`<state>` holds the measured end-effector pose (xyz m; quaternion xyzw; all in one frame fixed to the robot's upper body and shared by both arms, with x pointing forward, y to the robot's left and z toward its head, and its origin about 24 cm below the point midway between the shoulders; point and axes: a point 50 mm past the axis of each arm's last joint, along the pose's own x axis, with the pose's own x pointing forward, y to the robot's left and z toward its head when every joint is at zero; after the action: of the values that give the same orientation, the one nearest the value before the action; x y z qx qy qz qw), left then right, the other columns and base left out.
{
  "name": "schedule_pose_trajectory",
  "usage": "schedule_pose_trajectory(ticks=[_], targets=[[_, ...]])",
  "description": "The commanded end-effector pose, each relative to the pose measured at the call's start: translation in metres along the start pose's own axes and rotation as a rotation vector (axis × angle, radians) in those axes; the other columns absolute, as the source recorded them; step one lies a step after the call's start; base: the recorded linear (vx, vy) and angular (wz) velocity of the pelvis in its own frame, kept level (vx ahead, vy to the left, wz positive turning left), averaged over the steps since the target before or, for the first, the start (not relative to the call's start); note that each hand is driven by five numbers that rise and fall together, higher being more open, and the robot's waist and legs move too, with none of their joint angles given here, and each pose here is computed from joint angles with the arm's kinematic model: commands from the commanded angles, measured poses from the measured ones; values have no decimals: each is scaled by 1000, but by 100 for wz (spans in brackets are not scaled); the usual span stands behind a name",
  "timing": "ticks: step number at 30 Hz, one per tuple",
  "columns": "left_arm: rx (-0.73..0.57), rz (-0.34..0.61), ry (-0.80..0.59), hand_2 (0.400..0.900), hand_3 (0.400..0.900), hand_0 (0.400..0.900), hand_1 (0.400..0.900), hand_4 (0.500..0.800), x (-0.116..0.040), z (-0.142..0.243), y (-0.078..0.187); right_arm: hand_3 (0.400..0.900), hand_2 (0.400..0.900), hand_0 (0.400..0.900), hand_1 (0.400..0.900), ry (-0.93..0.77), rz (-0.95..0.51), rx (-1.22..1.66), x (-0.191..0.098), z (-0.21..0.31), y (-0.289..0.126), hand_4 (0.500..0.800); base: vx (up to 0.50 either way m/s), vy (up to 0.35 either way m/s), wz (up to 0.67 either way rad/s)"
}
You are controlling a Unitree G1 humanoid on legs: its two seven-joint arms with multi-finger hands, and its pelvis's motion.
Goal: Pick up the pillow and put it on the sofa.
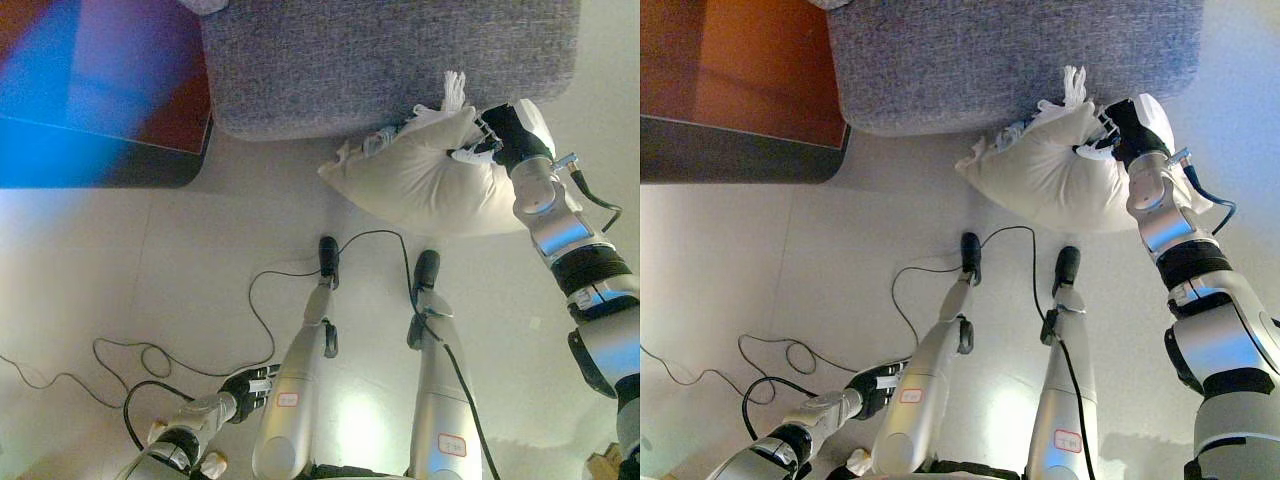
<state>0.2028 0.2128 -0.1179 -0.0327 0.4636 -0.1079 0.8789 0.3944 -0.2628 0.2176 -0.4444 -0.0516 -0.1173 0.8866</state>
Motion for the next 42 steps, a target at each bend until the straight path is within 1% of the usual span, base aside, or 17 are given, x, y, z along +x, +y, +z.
schedule_pose_trajectory(ticks=[1,11,16,20,24,31,38,42], targets=[[-16,-34,119,900,900,900,900,800,-2,-35,-7,400,400,400,400,-217,-103,20,8,53,-44,500,5,26,-4],[-17,-23,168,900,900,900,900,800,-10,-44,5,400,400,400,400,-309,3,-50,2,56,-41,500,0,0,0],[-23,-5,216,900,900,900,900,800,-17,-54,17,400,400,400,400,-324,119,-87,-3,52,-35,500,33,-21,1],[-38,0,275,900,900,900,900,800,-26,-69,24,400,400,400,400,-320,195,-120,-11,39,-34,500,94,-6,0],[-62,3,353,900,900,900,900,800,-37,-91,30,400,400,400,400,-315,308,-103,-21,25,-29,500,169,-14,1],[-113,-9,465,900,900,900,900,800,-51,-120,30,400,400,400,400,-341,442,-56,-32,21,-33,500,167,19,3],[-175,-22,593,900,900,900,900,800,-67,-150,28,400,400,400,400,-338,523,19,-29,27,-46,500,190,47,3],[-188,-25,659,900,900,900,900,800,-75,-163,28,400,400,400,400,-311,532,82,-20,40,-59,500,177,44,4]])
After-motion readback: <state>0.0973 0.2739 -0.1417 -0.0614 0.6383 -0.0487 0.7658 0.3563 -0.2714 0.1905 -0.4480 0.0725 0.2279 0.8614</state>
